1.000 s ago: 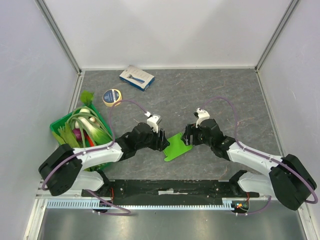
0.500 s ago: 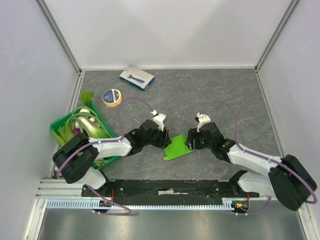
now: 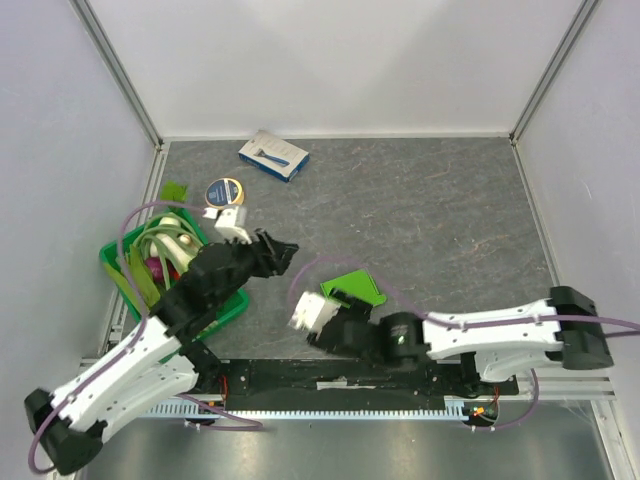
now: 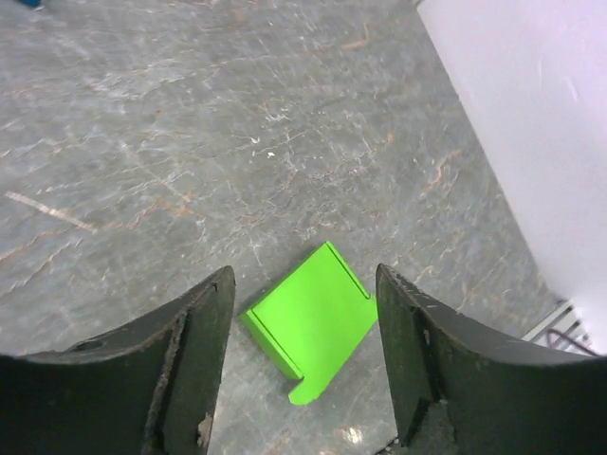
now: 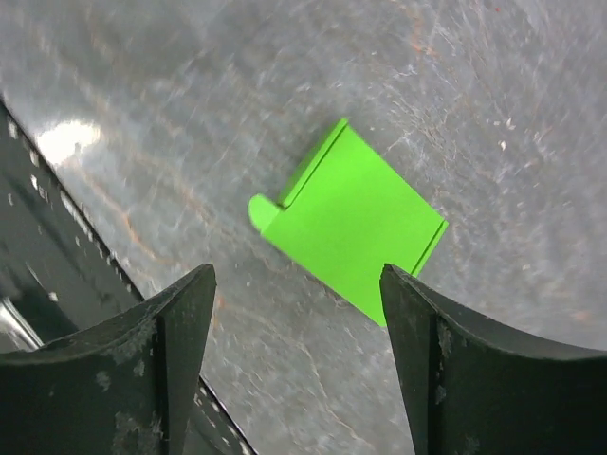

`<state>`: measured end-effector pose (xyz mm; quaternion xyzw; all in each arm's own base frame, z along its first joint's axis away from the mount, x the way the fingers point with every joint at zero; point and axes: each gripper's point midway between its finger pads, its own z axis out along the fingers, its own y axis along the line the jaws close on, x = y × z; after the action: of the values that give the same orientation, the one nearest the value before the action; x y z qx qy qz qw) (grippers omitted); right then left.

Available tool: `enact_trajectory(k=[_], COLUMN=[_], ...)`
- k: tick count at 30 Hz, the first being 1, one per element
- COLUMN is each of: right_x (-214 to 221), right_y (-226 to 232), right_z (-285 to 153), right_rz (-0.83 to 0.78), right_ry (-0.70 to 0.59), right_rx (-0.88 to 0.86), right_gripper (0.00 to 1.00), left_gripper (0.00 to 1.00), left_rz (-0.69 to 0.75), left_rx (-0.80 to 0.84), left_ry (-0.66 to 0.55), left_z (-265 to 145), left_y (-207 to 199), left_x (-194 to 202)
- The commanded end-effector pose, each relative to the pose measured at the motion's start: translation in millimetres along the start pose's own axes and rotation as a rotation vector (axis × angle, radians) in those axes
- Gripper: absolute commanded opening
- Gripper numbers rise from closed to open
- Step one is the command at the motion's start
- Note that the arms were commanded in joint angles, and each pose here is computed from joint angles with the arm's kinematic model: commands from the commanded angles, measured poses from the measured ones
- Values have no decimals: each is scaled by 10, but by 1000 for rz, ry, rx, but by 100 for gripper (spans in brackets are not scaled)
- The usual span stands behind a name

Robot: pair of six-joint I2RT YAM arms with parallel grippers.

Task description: Fold the paper box

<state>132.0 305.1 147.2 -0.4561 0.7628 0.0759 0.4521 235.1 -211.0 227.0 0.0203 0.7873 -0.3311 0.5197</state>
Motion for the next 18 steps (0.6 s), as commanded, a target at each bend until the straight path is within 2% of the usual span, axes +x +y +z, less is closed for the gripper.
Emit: enact_trajectory(k=[1, 4, 6, 10, 11, 18], right_x=[214, 322, 368, 616, 631, 902], right_y=[-83, 4, 9, -1, 33, 124], right_z=[-174, -153, -105, -3, 38, 219], right_rz=[-512, -698, -766, -911, -940, -1012], right_ry=[145, 166, 173, 261, 248, 289], right_rx=[181, 151, 180, 180, 171, 143], right_gripper=[77, 75, 74, 69, 68, 66], left_gripper=[70, 72, 73, 72, 72, 72], left_rz=[-136, -135, -140, -170, -171, -152], left_rx=[-160, -217, -233, -193, -187, -164], left_ry=[9, -16, -18, -44, -49, -70], left_z=[-404, -576, -629, -709, -716, -786], left_y=[327, 457, 502, 466, 460, 427], left_x=[44, 7, 20, 13, 7, -57])
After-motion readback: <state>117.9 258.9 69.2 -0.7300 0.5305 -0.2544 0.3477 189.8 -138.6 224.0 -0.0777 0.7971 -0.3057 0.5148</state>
